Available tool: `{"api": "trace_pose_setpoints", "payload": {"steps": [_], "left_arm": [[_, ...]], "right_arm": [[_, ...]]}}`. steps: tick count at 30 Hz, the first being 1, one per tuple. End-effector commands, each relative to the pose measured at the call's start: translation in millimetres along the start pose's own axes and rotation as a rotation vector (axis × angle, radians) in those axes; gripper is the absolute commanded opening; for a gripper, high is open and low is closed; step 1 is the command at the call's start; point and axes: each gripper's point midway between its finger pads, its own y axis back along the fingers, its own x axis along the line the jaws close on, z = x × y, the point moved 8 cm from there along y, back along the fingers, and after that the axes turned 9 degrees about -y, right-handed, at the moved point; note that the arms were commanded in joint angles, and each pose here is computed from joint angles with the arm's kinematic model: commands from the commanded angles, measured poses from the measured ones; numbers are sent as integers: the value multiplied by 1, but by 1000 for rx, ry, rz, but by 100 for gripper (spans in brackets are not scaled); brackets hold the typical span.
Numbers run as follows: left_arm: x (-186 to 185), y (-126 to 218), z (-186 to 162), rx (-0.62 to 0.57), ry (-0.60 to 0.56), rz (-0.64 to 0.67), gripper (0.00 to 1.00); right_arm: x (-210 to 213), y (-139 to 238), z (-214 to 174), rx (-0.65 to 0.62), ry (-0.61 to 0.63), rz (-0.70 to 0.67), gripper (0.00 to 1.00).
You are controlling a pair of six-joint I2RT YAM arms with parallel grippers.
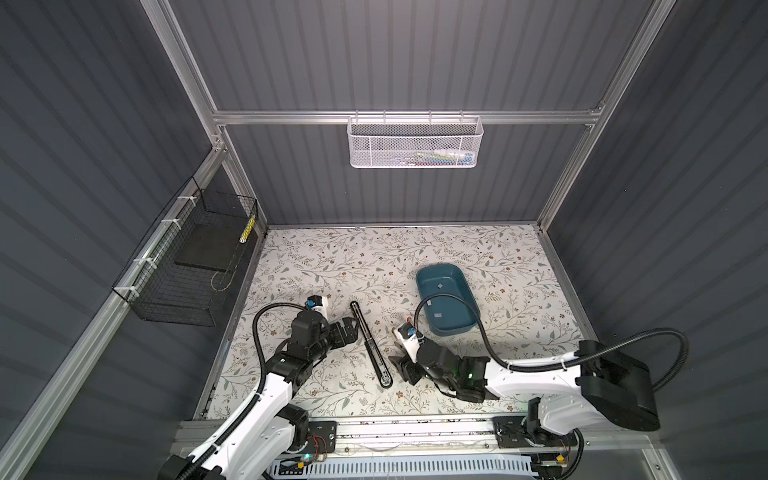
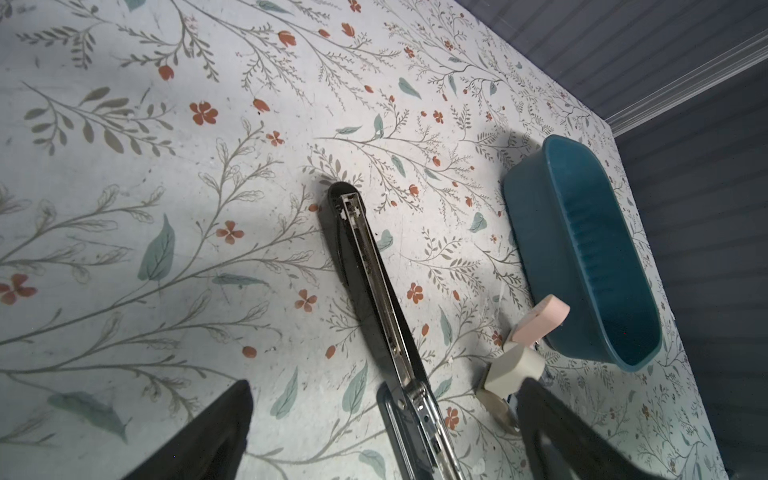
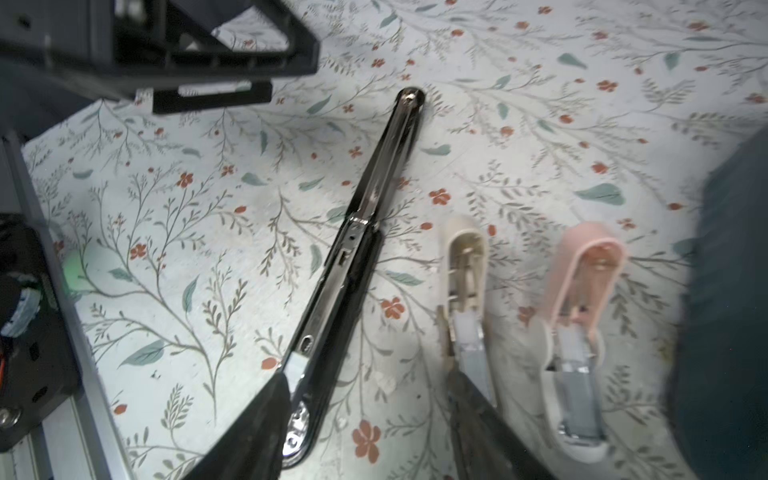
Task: Load the staples into the stapler
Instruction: 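Move the right gripper to the long black stapler and grasp its base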
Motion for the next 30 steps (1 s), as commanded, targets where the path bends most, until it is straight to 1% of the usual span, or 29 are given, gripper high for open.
{"api": "trace_pose_setpoints", "payload": {"steps": [1,6,9,12,17,21,25,26,30], "left_arm": [[-3,3,5,-19,33,-24,99],[0,9,1,-49,37,-14,99],[0,8,1,-34,31,-8,100],[1,5,-1,-17,29,2,99],[2,1,-2,1,24,1,99],[2,2,-3,-6,21,-1,100],[2,2,-3,-12,21,-3,99],[2,1,-4,-11,23,-3,100],[2,-2,-6,-3,27,-14,99]], "right_arm": [[12,-8,-4,-34,-34,-4,62],[23,-17,-23,23,-24,-9,62],[29,-22,-29,40,-10,12,61],[36,-25,-31,43,13,3,61],[38,-28,-28,37,9,-12,61],[41,-27,-25,37,24,-16,61],[44,-33,-31,52,29,-23,60],[44,-36,-32,58,30,-26,59],[44,-43,-36,65,34,-47,47]]}}
